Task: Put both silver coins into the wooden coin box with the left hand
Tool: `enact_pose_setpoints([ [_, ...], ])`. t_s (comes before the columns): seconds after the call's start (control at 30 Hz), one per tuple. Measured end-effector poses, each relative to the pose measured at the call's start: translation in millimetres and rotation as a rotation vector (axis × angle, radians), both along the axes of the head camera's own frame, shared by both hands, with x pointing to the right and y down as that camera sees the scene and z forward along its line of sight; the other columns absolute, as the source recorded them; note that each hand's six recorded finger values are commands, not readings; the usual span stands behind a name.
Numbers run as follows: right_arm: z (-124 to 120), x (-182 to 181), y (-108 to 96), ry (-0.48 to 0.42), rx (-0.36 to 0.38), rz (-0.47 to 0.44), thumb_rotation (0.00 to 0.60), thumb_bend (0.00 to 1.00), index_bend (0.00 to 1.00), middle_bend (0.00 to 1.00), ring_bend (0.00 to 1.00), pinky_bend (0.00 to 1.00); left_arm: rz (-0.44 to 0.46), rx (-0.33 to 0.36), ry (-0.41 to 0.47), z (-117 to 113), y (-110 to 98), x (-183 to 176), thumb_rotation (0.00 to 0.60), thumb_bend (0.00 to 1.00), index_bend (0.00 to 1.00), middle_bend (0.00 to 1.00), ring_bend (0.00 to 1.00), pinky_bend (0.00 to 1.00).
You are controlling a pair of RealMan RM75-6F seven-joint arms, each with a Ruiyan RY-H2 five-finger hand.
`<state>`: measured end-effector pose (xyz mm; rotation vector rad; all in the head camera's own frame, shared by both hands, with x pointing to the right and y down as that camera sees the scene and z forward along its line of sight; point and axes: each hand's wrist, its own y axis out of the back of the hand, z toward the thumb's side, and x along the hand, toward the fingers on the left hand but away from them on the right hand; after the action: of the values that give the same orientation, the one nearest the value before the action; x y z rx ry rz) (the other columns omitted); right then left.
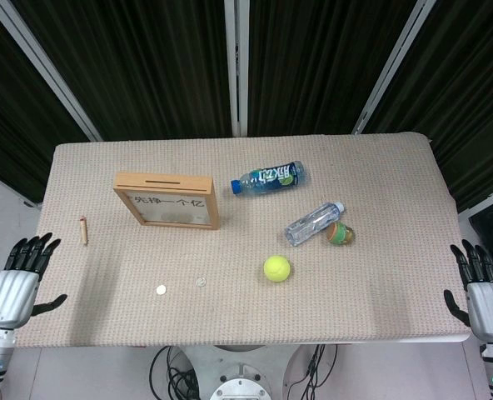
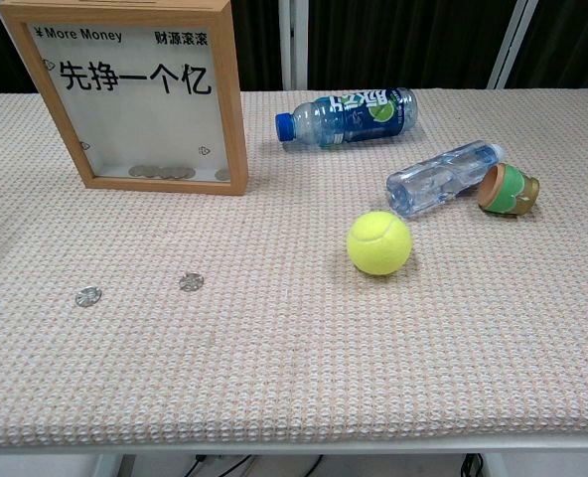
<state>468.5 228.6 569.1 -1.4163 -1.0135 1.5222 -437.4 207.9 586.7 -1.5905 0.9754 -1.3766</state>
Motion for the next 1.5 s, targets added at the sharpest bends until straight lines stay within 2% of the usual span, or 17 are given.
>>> enact_pose_setpoints([
  [0.4, 0.9, 5.6, 1.8, -0.015, 0.011, 0.008, 0.600, 0.29, 0.00, 0.00, 0.00, 0.00, 0.055, 0.026, 0.018, -4.0, -2.4, 12.2, 0.600, 0.00, 0.09, 0.03, 0.00, 0.02],
  [0.67, -6.3, 9.6, -1.4, -0.017, 0.035, 0.026, 0.600, 0.29, 0.00, 0.00, 0.00, 0.00, 0.100, -0.014, 0.060, 2.2, 1.9, 26.7, 0.600, 0.00, 0.17, 0.05, 0.00, 0.06],
  [1.03, -6.5, -1.2, 6.0, -0.048, -0.012, -0.010, 0.600, 0.29, 0.00, 0.00, 0.00, 0.00, 0.181, -0.149, 0.126, 31.1, 17.3, 60.2, 0.600, 0.00, 0.17, 0.07, 0.00, 0.07],
  [1.3, -4.7, -1.4, 8.1, -0.047, -0.032, -0.016, 0.600, 0.29, 0.00, 0.00, 0.00, 0.00, 0.194, -0.196, 0.146, 51.9, 30.9, 87.0, 0.600, 0.03, 0.18, 0.08, 0.00, 0.06],
  [1.5, -6.1, 2.3, 10.2, -0.044, -0.033, -0.008, 0.600, 0.29, 0.00, 0.00, 0.00, 0.00, 0.217, -0.187, 0.170, 65.9, 28.8, 109.7, 0.600, 0.08, 0.22, 0.11, 0.00, 0.07],
])
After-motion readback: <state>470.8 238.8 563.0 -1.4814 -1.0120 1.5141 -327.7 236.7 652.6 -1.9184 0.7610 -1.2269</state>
